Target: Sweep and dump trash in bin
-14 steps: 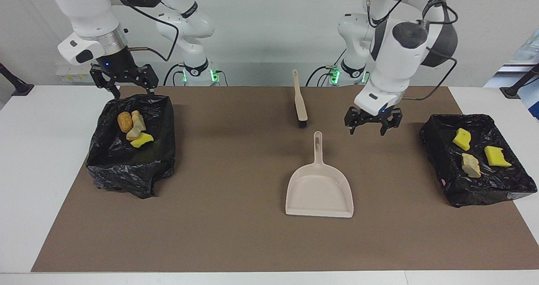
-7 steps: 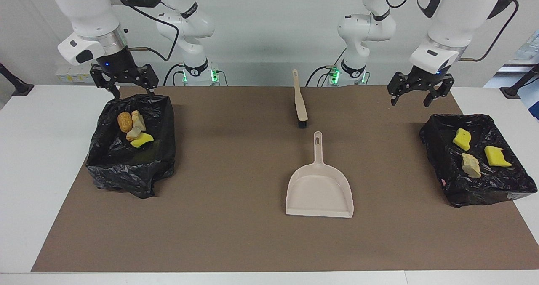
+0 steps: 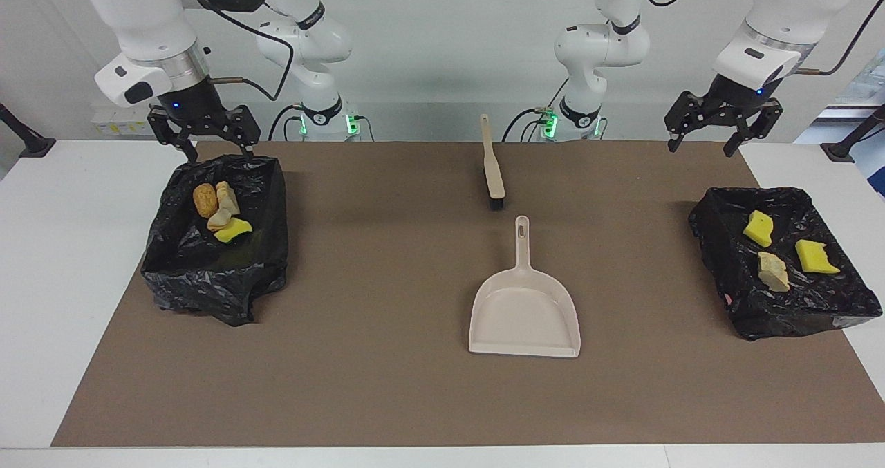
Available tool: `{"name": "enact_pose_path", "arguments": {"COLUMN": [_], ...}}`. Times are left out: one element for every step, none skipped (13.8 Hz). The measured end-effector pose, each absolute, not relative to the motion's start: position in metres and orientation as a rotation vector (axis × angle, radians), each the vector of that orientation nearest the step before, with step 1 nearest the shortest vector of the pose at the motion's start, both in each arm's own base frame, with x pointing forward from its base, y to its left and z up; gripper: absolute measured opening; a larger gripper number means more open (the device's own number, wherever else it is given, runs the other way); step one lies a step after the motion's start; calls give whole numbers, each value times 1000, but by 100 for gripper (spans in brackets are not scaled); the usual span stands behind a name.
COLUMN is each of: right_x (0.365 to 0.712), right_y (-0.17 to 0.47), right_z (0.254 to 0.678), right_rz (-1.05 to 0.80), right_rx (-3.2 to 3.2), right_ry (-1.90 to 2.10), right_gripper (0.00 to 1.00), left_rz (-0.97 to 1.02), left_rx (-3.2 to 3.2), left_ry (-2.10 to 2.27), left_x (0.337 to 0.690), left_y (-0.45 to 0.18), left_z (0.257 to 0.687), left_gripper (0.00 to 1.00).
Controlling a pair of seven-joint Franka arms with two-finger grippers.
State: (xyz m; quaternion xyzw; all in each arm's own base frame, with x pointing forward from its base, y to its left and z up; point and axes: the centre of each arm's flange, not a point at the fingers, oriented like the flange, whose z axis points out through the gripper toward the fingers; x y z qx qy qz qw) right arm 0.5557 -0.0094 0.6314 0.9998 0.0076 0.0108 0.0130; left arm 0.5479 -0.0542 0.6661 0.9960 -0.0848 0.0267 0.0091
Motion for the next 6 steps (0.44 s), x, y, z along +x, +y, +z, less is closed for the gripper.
{"name": "enact_pose_path", "arguments": {"right_x": [556,556,556,556,556,556], "right_y": [-9,-9,-9,-9,-9,-9], "right_z": [631,631,631,631,631,631], "right_rz": [34,34,34,34,34,34], "right_rx": [3115,3115,3115,3115,3115,3115], "right_ry": [24,24,24,24,24,24], "right_gripper": [100,100,100,100,100,100], "left_rz": [80,78,77,76,75,74], "left_rx": [3111,3112,3112,3112,3113,3113], "left_ry": [-263,-259,-258,-255,-250,-244], "left_x": [548,548,548,548,548,548], "left_y": [-53,-52,-51,-50,-49,-46], "left_z": [666,665,665,665,665,665], "left_gripper": [100,100,100,100,100,100]}}
